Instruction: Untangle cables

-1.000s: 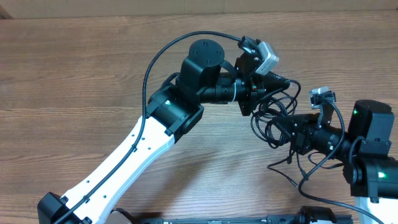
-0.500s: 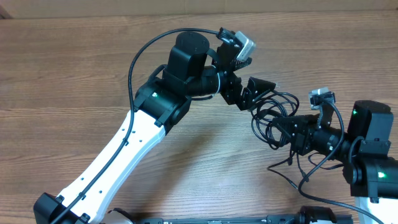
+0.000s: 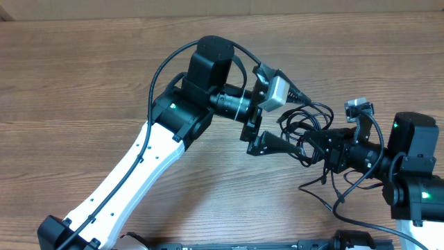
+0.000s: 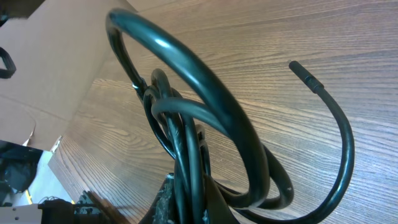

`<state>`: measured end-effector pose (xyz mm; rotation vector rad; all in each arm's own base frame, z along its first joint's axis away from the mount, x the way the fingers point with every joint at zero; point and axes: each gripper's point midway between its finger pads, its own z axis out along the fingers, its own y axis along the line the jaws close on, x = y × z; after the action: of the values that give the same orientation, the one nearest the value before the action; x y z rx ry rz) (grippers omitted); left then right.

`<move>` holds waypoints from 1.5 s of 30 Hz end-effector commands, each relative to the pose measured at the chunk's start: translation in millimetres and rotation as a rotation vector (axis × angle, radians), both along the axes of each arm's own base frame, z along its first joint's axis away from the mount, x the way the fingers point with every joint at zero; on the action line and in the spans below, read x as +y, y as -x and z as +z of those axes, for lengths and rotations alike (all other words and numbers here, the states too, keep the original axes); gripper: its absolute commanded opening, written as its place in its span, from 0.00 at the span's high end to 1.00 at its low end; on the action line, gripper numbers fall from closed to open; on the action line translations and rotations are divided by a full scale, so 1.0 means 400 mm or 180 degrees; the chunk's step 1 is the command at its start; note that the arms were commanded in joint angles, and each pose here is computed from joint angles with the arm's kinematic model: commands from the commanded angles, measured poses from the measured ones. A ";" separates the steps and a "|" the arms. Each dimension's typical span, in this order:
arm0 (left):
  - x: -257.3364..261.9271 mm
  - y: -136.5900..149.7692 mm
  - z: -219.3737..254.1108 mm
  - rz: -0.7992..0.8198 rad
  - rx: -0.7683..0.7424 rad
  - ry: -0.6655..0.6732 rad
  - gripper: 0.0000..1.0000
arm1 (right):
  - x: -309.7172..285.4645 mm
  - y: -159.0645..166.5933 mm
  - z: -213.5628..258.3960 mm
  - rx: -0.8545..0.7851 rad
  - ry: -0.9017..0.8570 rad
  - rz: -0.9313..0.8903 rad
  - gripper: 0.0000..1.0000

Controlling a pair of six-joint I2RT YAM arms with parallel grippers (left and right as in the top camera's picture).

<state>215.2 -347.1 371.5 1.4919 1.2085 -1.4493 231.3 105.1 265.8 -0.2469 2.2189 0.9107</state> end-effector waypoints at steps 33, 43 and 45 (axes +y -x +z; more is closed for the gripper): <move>-0.100 -0.076 -0.163 0.0795 -0.0289 -0.0744 0.22 | 0.025 0.026 0.009 -0.0069 -0.0093 0.0266 0.96; -0.103 -0.065 -0.150 0.0707 -0.0262 -0.0665 0.85 | 0.025 0.027 0.009 -0.0066 -0.0093 0.0266 0.96; -0.104 -0.065 -0.149 0.0713 -0.0240 -0.0666 0.89 | 0.025 0.027 0.008 -0.0063 -0.0093 0.0267 0.96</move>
<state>246.1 -385.0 306.6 1.4709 1.4858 -1.0979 222.1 112.9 266.8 -0.3166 2.2071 0.9638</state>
